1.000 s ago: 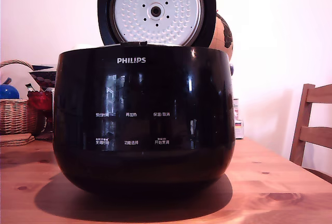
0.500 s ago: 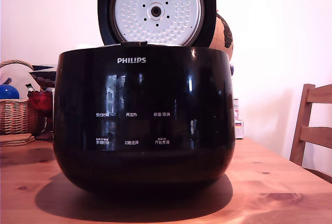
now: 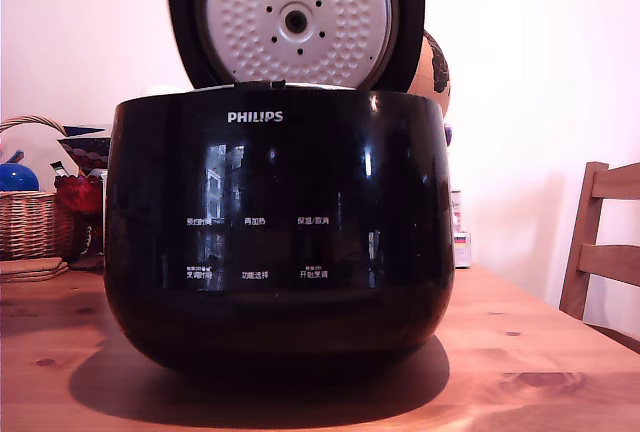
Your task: Close the rice cooker by pressing the lid down with medium force
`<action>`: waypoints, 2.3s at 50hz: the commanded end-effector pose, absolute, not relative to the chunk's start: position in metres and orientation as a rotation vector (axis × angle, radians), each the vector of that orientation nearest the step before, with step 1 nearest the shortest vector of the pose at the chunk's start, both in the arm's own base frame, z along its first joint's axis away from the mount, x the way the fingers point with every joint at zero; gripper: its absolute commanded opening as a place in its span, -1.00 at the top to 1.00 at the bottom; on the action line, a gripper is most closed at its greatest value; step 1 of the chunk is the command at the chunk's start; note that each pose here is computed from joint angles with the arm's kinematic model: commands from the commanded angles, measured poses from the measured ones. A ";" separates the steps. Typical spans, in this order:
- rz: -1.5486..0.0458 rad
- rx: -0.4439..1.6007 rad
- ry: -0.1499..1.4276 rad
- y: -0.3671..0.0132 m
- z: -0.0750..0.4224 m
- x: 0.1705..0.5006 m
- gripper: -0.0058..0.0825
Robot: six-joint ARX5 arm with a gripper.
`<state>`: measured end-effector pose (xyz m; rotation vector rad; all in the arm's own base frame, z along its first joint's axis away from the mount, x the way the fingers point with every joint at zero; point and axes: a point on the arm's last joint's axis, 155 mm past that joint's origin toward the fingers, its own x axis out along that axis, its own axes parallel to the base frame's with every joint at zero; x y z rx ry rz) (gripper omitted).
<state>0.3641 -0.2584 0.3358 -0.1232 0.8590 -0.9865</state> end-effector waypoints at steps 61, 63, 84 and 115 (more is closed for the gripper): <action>-0.836 0.239 1.142 -0.252 0.229 0.327 0.92; -0.837 0.240 1.141 -0.252 0.228 0.327 0.91; -0.872 0.246 1.012 -0.258 0.233 0.314 0.91; -0.821 0.123 0.704 -0.235 0.209 0.285 0.91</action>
